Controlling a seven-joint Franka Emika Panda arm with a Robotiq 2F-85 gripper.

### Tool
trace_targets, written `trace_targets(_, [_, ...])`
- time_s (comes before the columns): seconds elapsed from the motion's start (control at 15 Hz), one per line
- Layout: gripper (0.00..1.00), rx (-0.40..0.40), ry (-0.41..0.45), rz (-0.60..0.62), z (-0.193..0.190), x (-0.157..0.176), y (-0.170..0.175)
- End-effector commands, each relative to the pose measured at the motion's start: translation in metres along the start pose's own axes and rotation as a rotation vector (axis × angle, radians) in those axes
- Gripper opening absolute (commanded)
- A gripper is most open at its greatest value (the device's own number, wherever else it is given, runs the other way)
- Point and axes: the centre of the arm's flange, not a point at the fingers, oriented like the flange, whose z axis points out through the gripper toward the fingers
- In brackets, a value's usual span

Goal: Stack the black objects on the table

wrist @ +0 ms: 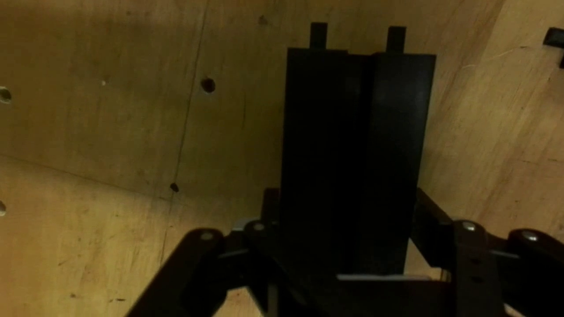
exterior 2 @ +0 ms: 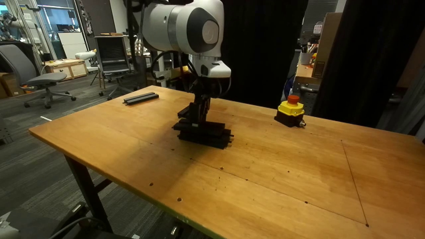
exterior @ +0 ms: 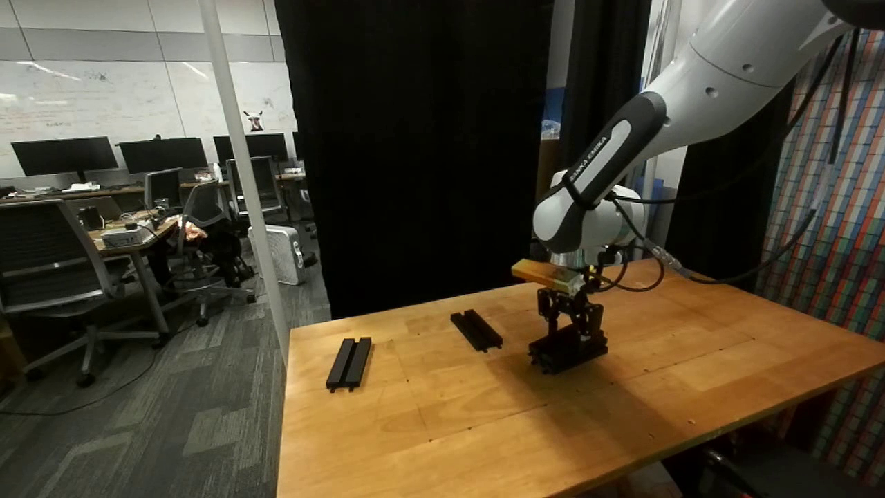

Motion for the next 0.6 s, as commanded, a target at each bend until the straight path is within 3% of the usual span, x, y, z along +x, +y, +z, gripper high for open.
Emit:
trace_targets(0.0, [0.46,0.036,0.035,0.019,-0.0058,-0.0003,0.0088])
trace_targets(0.53, [0.46,0.070,0.039,0.021,-0.0053,0.0047,0.0086])
